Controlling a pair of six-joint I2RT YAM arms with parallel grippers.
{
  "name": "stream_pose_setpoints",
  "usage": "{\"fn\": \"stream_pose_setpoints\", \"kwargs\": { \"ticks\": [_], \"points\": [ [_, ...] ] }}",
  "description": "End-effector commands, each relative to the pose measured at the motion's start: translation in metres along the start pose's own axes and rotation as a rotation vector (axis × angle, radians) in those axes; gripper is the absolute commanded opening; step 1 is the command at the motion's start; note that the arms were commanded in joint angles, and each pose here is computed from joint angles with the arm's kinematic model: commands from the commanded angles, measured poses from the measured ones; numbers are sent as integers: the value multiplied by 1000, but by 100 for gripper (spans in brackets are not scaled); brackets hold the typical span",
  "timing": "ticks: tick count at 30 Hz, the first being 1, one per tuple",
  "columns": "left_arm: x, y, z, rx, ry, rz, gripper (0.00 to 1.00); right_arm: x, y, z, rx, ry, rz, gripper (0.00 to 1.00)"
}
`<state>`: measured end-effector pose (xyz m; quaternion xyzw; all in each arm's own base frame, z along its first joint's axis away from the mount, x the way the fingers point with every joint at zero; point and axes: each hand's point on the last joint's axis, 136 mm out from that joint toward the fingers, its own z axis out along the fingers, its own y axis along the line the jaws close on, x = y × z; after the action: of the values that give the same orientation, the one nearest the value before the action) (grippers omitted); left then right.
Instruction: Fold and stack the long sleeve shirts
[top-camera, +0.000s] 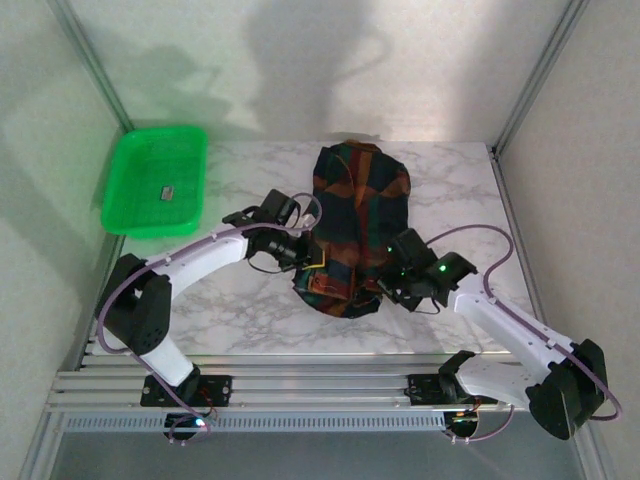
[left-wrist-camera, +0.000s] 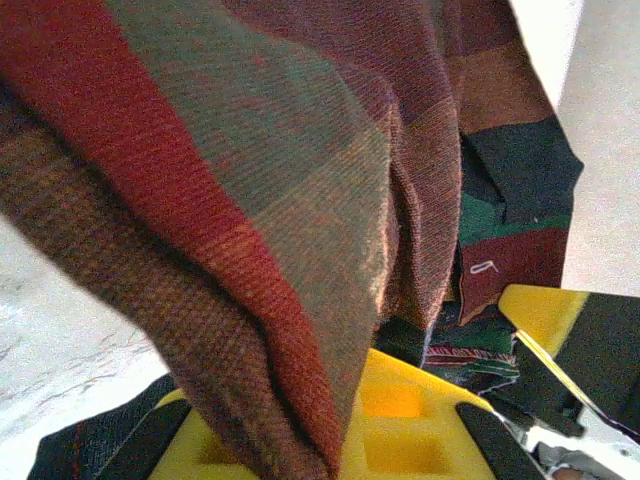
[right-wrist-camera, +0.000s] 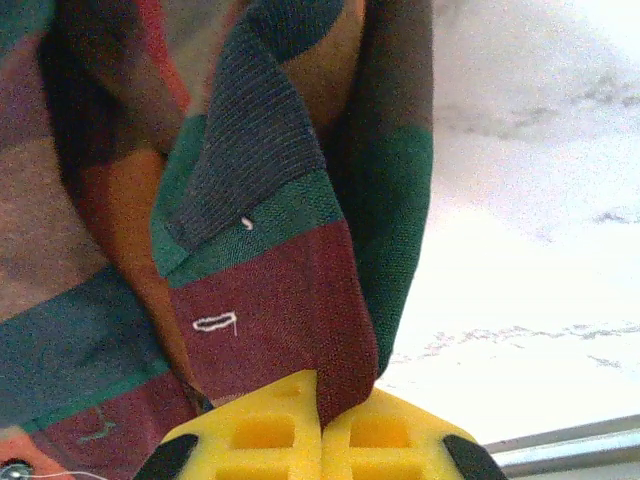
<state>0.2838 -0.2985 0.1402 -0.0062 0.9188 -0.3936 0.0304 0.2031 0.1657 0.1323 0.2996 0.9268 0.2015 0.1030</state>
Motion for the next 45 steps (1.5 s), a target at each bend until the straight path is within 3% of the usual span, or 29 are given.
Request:
{"fn": "stream_pose_setpoints", "kwargs": {
  "ticks": [1, 20, 28, 34, 40, 45],
  "points": [
    [-16, -19, -7, 94, -4, -29, 0, -11, 11, -12, -14, 7, -27, 0],
    [-75, -14, -17, 242, -47, -138, 0, -91, 74, -22, -115, -11, -55, 0],
    [-69, 9, -16, 238, -38, -184, 0, -111, 80, -14, -116, -5, -61, 0],
    [-34, 36, -12, 205, -10, -231, 0, -81, 68, -8, -128, 60, -60, 0],
    [25, 77, -1, 66, 65, -223, 0, -18, 35, 6, -76, 133, -75, 0],
    [64, 94, 2, 26, 103, -241, 0, 39, 13, 21, -43, 182, -75, 0]
  ]
}}
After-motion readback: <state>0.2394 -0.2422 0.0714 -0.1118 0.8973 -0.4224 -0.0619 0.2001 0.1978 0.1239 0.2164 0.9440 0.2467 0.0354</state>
